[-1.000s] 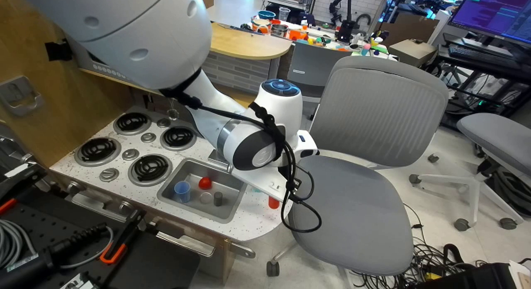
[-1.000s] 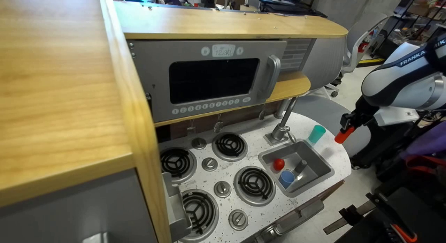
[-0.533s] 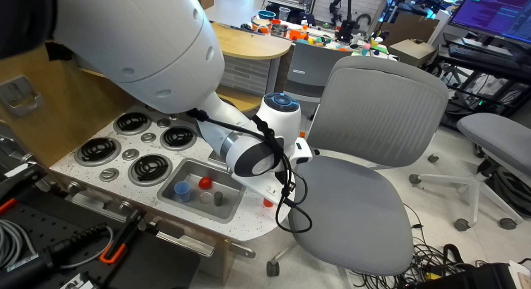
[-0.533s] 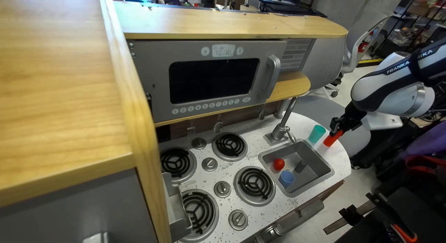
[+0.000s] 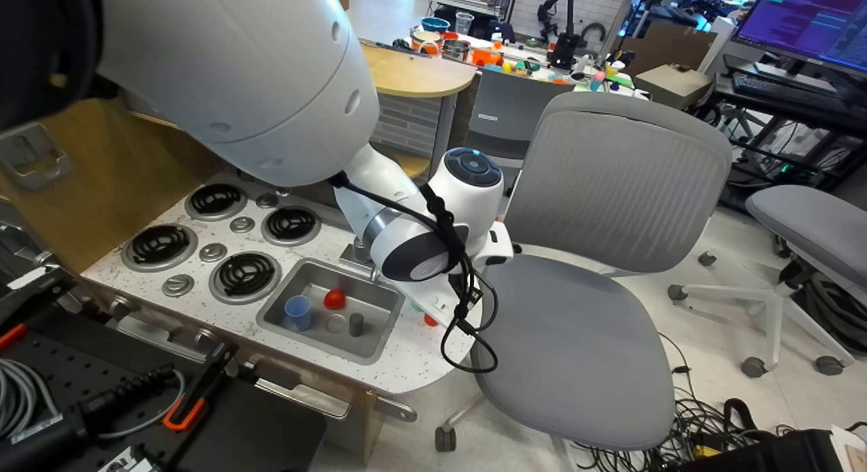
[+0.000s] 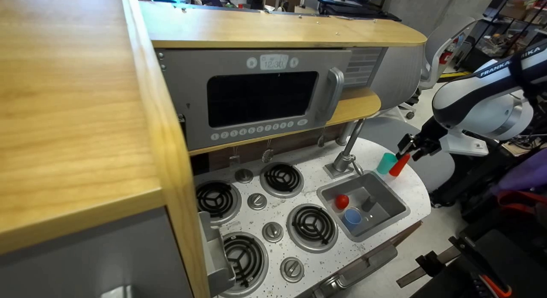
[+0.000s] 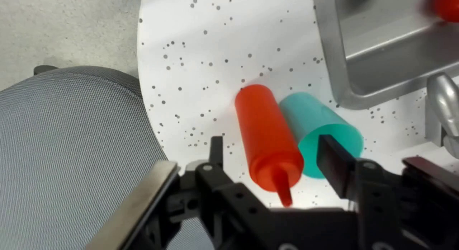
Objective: Move the orange bottle close to the blue cup
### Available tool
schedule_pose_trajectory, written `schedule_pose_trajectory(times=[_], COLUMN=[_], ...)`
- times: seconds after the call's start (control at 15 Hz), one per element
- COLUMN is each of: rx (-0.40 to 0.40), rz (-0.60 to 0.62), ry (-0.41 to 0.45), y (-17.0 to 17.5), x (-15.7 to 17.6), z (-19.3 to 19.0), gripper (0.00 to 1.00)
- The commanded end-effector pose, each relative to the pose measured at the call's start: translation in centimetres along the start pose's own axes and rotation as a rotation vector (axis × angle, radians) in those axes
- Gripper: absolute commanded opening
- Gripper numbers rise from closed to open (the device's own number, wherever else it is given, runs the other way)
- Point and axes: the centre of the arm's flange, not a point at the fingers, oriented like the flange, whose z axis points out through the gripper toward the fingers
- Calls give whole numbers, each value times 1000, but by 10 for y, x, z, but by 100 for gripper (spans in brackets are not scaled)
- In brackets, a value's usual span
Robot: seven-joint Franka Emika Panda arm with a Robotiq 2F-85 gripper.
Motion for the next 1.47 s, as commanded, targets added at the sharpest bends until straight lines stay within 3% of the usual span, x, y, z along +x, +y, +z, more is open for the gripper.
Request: schedule_pose_trajectory(times=[0.0, 0.27, 0.53, 1.0, 1.13, 1.2, 1.4], rx=[33, 15, 20, 19, 34, 37, 37], rz=[15, 12, 3, -83, -142, -93, -101], ry=[27, 69, 82, -66, -108, -68, -68], y=[4, 0, -15, -78, -101, -80, -91], x=[5, 11, -4, -59, -84, -48, -52], z=[-47, -99, -152, -221, -233, -203, -210], gripper=[98, 100, 100, 100, 100, 100, 100])
